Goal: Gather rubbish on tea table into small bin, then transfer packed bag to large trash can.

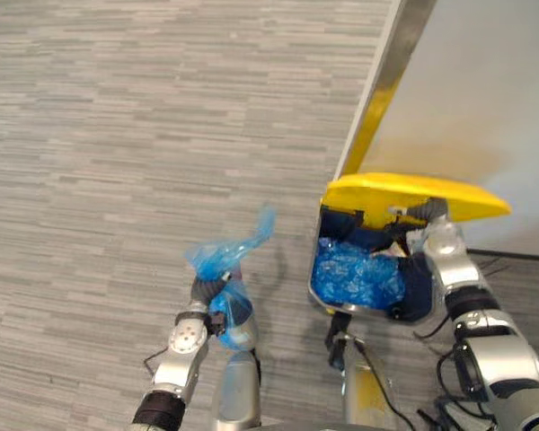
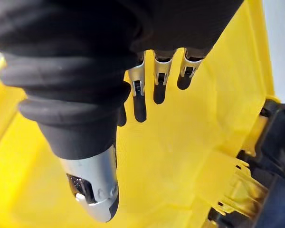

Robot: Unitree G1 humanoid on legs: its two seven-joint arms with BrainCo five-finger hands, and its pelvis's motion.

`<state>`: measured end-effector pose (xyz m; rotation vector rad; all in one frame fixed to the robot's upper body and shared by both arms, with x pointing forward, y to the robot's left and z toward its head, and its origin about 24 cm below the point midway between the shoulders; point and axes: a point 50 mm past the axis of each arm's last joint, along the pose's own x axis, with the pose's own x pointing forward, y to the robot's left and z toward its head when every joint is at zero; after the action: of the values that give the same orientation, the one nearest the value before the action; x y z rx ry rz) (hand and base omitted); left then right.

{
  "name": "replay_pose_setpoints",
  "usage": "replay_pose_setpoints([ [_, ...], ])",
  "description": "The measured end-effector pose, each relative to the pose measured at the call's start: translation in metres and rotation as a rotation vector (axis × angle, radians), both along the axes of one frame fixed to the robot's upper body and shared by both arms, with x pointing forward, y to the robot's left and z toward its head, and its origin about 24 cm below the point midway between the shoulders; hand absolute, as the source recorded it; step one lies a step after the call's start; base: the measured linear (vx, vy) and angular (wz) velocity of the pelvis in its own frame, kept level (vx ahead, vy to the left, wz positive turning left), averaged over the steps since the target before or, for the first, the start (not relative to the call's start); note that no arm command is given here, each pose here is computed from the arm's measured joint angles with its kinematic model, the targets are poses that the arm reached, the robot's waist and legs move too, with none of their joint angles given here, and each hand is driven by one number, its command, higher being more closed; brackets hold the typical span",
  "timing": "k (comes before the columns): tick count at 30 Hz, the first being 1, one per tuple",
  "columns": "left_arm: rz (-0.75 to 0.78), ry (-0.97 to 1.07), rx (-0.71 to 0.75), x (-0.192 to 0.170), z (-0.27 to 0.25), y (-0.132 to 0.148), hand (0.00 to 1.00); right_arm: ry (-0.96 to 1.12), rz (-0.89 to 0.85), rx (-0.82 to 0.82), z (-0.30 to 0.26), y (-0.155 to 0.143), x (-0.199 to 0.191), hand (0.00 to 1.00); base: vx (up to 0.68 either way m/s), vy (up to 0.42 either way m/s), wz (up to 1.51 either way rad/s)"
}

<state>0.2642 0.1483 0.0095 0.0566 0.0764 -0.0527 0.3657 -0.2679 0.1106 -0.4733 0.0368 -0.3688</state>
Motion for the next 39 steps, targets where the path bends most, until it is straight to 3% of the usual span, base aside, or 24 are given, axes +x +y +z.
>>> replay_pose_setpoints([
  [6,-0.329,-0.266,-0.059,0.011,0.063,-0.072,1.0,-0.083,0.011,0.049,0.025,0.006,0.01,0.0,0.05,0.043,-0.09],
  [10,-0.579,-0.401,-0.127,0.005,0.102,-0.141,1.0,-0.151,0.045,0.06,0.046,0.014,0.016,0.0,0.02,0.026,-0.18],
  [15,-0.688,-0.517,-0.19,-0.003,0.137,-0.177,1.0,-0.198,0.108,0.044,0.059,0.03,0.017,0.0,-0.01,-0.01,-0.13],
  [20,-0.599,-0.415,-0.068,0.024,0.114,-0.173,1.0,-0.239,0.143,0.046,0.075,0.043,0.023,0.0,-0.01,-0.055,-0.21],
  [24,-0.44,-0.278,0.072,0.06,0.089,-0.15,1.0,-0.334,0.192,0.017,0.115,0.059,0.03,0.0,-0.02,-0.044,-0.23],
  [28,-0.281,-0.229,0.199,0.096,0.097,-0.127,1.0,-0.485,0.229,-0.014,0.171,0.07,0.029,0.0,-0.03,-0.026,-0.29],
  [34,-0.142,-0.204,0.237,0.114,0.106,-0.105,1.0,-0.7,0.342,-0.083,0.223,0.099,0.006,0.0,0.02,-0.027,-0.29],
  [39,-0.093,-0.156,0.238,0.113,0.095,-0.098,1.0,-0.743,0.399,-0.079,0.224,0.117,0.002,0.0,0.07,-0.031,-0.19],
])
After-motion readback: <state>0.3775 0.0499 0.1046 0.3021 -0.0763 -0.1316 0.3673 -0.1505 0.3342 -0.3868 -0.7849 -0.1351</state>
